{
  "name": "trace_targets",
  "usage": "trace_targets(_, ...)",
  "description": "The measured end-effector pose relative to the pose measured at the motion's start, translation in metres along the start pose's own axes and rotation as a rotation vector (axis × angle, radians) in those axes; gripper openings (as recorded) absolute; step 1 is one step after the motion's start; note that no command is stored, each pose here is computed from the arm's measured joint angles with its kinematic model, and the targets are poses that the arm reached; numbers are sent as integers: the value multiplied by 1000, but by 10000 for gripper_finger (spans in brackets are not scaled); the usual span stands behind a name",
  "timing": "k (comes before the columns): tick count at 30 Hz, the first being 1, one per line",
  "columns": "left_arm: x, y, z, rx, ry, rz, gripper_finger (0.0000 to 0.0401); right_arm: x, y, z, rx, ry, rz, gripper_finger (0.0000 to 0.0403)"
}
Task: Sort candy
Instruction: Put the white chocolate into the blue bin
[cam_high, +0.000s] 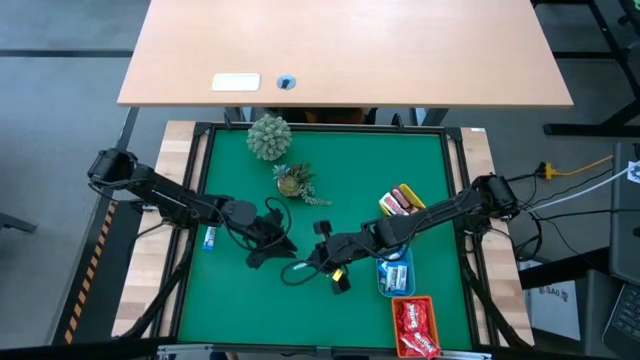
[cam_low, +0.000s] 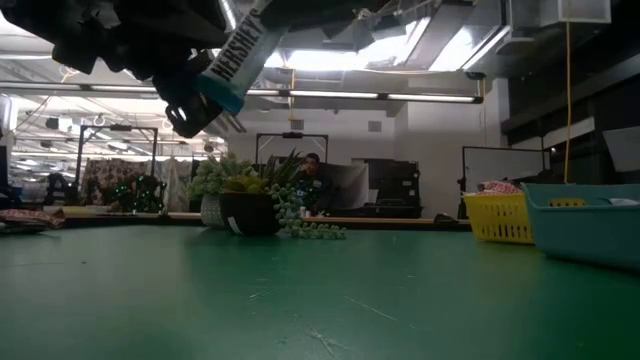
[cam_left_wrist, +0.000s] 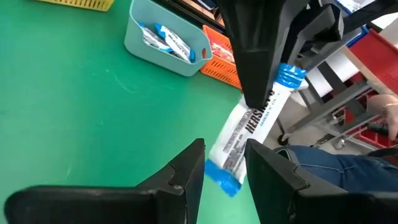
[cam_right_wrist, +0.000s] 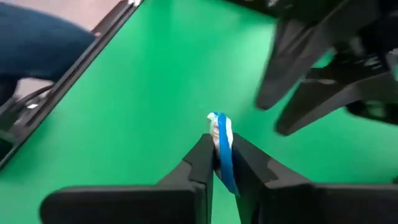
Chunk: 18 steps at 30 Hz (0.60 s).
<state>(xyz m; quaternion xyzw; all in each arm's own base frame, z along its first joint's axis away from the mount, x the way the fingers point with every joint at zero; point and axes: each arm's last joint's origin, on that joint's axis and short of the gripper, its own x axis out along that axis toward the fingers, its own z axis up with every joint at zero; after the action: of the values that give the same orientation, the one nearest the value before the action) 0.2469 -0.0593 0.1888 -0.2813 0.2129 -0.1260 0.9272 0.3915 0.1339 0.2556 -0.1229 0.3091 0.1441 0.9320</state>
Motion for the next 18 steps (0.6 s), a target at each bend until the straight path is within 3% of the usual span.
trace_targets(6, 0, 1, 0, -1, -5, 25, 111, -12, 3, -11, 81, 146, 111, 28)
trace_targets(12, 0, 2, 0, 7, -17, 41, 111, -50, 10, -25, 261, 406, 146, 34)
trace_targets(18, 0, 2, 0, 9, -18, 42, 111, -80, 35, -44, 408, 713, 153, 37)
